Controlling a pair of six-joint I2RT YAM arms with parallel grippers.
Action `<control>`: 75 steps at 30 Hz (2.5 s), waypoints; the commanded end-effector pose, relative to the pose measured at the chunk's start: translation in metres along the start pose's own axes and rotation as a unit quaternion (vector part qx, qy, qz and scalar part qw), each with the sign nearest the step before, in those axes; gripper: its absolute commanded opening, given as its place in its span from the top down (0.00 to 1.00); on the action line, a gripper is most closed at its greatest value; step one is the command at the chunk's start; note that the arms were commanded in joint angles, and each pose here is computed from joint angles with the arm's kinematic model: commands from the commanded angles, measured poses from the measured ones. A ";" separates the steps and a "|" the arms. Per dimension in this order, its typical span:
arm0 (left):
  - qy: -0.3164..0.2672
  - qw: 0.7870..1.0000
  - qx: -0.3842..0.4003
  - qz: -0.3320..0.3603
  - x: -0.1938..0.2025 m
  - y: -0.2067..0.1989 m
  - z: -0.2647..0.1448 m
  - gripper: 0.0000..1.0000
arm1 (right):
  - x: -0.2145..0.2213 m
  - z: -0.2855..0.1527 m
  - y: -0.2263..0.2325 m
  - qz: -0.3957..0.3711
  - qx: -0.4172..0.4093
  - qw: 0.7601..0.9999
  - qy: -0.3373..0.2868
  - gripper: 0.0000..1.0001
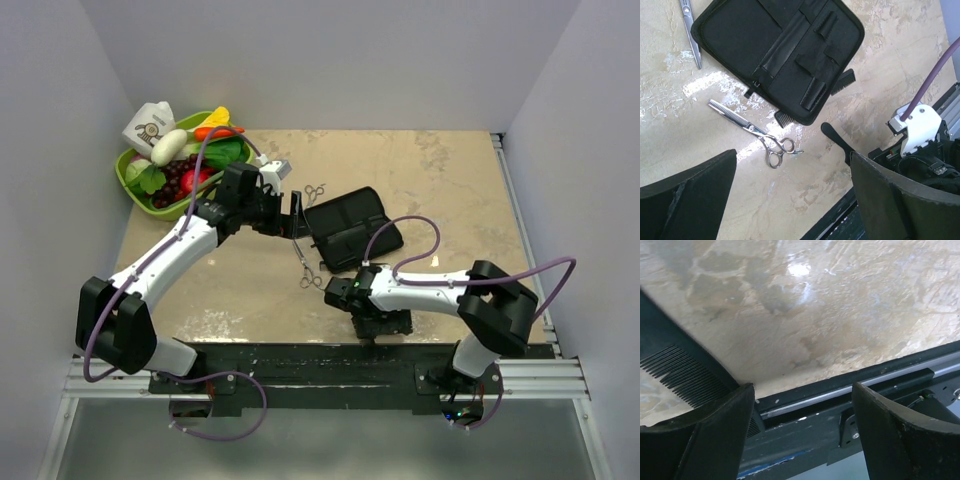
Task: Sort the hair-cutting tools
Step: Move the comb to the center of the board, then pick up the comb at the center of the board.
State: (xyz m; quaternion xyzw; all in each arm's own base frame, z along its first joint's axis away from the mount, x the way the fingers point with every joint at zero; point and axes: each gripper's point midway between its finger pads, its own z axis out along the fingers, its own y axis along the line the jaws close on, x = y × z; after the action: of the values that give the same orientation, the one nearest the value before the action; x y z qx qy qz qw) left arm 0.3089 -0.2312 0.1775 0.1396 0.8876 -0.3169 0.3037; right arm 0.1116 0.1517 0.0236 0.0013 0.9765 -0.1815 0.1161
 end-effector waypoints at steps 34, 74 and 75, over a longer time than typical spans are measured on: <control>-0.015 1.000 0.008 0.020 -0.012 -0.010 -0.010 0.01 | 0.017 -0.033 0.052 -0.066 -0.221 0.973 0.007 0.22; -0.001 1.000 0.011 0.014 -0.009 -0.008 0.000 0.01 | 0.040 -0.011 0.057 -0.045 -0.161 0.986 0.018 0.53; -0.002 1.000 0.012 0.014 -0.010 -0.009 -0.001 0.01 | 0.041 -0.010 0.056 -0.043 -0.160 0.986 0.018 0.54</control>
State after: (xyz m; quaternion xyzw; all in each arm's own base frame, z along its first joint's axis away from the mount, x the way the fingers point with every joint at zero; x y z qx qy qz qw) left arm 0.3067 -0.2301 0.1706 0.1369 0.8946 -0.3125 0.2887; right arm 0.0691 0.2133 0.0047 -0.0734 0.9944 -0.0124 0.0754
